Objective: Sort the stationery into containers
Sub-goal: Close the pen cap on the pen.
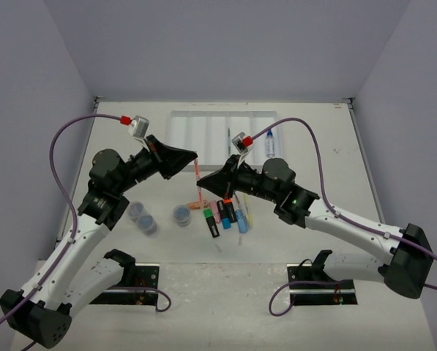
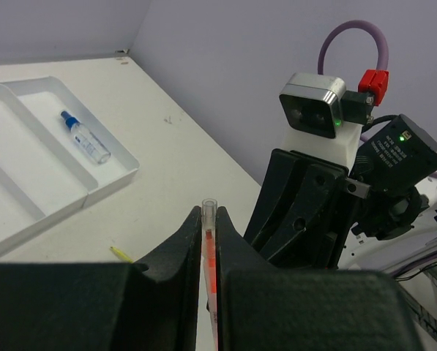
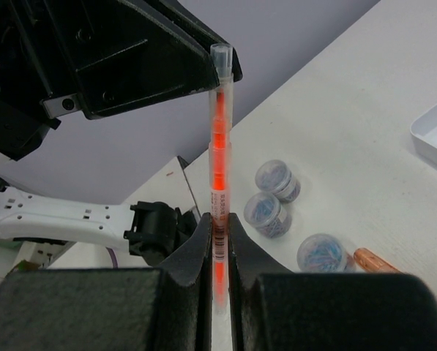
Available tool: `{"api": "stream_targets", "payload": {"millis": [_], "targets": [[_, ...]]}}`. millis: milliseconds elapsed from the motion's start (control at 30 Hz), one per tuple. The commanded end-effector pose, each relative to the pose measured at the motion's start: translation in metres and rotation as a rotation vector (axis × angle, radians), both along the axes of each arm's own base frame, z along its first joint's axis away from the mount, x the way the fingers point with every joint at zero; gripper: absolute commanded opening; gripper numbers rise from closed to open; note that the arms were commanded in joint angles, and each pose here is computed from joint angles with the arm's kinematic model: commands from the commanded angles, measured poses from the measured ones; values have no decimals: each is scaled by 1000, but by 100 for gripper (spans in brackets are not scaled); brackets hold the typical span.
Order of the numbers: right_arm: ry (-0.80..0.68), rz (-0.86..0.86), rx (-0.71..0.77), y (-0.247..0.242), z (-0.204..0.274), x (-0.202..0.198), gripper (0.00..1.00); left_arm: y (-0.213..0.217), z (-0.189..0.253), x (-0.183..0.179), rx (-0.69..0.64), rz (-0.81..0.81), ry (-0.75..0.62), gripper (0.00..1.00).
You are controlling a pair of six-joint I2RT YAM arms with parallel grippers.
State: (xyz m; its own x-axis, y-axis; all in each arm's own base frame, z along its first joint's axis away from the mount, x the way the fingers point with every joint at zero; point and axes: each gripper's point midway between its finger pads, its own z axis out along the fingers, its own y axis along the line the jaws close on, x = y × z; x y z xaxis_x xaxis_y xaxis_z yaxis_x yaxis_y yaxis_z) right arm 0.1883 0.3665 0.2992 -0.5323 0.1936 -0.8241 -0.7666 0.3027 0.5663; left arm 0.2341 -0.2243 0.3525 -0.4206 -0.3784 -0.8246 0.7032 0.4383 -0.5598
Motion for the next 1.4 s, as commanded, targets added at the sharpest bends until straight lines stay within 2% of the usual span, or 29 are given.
{"api": "stream_targets", "payload": {"millis": [0, 300, 433, 533, 733, 800, 967, 1067, 1233, 1267, 1300, 1367], "targets": [[-106, -62, 112, 0, 60, 14, 0, -2, 7, -6, -29, -30, -20, 0], [-167, -74, 151, 3, 106, 23, 0, -1, 3, -7, -18, -29, -17, 0], [-119, -90, 175, 5, 105, 27, 0, 1, 3, -7, -15, -15, -23, 0], [-137, -63, 186, 9, 104, 24, 0, 2, 6, -8, -22, -13, -32, 1], [-179, 16, 122, 16, 90, 15, 0, 5, 9, -3, 12, 18, -27, 24], [-183, 31, 112, 17, 87, 13, 0, 6, 12, -4, 10, 23, -36, 25], [-185, 42, 105, 16, 85, 11, 0, 6, 17, -7, 0, 18, -50, 24], [-194, 54, 105, 16, 86, 8, 0, 5, 18, -9, -2, 4, -56, 2], [-215, 106, 105, 20, 84, 1, 0, 4, 27, -19, -18, -33, -100, 0], [-220, 132, 103, 22, 82, -2, 5, 4, 30, -23, -27, -43, -115, 0], [-223, 168, 98, 26, 80, -6, 14, 4, 36, -29, -43, -57, -147, 0], [-221, 217, 95, 31, 78, -11, 19, 6, 44, -37, -62, -71, -188, 0]]}}
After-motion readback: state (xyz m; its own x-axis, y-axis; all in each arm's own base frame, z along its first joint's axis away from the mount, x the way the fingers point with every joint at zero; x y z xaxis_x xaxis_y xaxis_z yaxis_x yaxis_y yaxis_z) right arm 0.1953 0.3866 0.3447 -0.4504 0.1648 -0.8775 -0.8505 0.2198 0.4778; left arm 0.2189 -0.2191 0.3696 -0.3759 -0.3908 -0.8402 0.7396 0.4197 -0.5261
